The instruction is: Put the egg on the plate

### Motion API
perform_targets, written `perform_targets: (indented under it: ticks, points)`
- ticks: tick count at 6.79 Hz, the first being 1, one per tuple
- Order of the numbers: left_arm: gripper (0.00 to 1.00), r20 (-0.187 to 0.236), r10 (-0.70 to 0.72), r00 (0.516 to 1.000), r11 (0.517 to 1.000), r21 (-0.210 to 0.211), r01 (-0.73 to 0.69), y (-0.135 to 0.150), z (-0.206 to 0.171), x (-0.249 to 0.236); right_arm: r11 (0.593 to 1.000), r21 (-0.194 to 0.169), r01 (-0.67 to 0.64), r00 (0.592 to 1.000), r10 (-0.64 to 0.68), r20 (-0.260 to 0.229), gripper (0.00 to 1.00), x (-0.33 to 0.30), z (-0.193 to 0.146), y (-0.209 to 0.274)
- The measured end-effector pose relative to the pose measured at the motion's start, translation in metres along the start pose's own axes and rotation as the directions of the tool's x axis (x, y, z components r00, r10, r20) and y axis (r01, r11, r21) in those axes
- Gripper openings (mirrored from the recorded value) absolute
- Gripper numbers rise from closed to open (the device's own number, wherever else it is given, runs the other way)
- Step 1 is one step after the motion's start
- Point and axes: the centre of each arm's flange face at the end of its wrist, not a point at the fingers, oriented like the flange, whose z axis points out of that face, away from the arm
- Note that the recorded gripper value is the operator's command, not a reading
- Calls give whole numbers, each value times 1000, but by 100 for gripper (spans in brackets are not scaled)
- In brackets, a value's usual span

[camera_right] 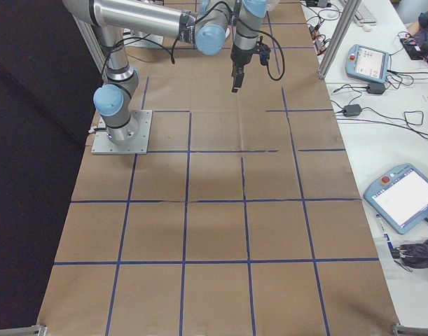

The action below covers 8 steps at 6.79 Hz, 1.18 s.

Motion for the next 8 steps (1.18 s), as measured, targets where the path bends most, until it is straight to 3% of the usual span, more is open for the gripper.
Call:
perform_targets:
  ticks: [6, 7, 8]
  points:
    - [91, -27, 13, 1000, 1000, 20, -13, -15, 9, -6, 1000, 0, 0, 1000, 0, 0, 100, 0, 0, 0]
    - [89, -29, 12, 1000, 1000, 16, -12, -15, 12, -6, 1000, 0, 0, 1000, 0, 0, 100, 0, 0, 0]
    - [81, -31, 11, 999, 1000, 13, -10, -15, 15, -7, 1000, 0, 0, 1000, 0, 0, 100, 0, 0, 0]
